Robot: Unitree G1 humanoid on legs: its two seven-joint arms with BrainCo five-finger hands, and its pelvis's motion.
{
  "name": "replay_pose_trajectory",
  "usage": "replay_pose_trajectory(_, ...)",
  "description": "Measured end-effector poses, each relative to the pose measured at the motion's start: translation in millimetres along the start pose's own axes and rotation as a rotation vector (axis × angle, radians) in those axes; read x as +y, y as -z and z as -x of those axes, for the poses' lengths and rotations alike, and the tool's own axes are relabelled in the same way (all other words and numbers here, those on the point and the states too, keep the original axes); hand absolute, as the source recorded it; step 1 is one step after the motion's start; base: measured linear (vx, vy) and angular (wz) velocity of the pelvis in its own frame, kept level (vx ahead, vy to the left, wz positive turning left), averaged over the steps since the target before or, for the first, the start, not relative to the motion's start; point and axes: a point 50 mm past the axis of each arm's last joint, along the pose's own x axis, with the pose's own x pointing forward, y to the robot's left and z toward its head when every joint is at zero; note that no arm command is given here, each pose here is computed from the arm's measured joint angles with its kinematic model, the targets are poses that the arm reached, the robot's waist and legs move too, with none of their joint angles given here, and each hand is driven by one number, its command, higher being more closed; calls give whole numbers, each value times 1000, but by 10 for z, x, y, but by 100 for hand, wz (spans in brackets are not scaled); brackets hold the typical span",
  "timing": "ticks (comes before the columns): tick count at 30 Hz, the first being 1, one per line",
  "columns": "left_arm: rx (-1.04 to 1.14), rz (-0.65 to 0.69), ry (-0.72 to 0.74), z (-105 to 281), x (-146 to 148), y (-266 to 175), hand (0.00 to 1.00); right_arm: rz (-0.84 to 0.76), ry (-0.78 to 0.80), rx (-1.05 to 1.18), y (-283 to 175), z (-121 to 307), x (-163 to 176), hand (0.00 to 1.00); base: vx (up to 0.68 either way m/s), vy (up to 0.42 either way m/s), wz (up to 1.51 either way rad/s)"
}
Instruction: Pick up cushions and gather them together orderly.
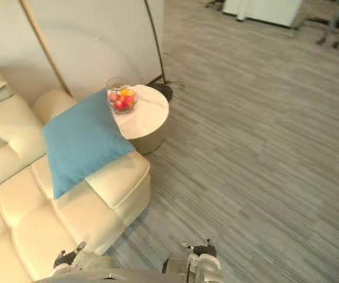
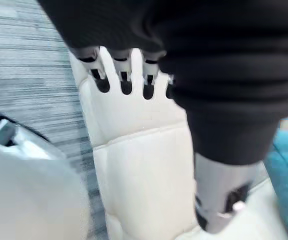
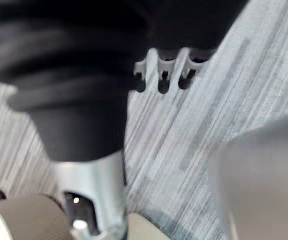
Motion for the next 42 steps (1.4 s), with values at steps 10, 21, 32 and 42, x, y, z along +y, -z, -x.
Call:
replay_pose_trajectory(10, -77, -59, 28, -37, -41, -219, 0, -59, -58, 16, 13, 63, 282, 0, 207, 81, 62)
replay_pose_trajectory(21, -66, -152, 54, -43, -41, -171, 0, -36, -86, -5, -17, 61, 295, 0, 124, 18, 36)
replay_pose_trajectory(32, -9, -83, 45, -12, -99, -33, 0, -37, -19, -5, -8, 24, 75, 0, 149, -123, 20)
replay_pose_trajectory(42, -283, -147, 29, -54, 96, -723, 0, -11, 59, -488, -1035, 193, -219, 0, 7, 55, 2)
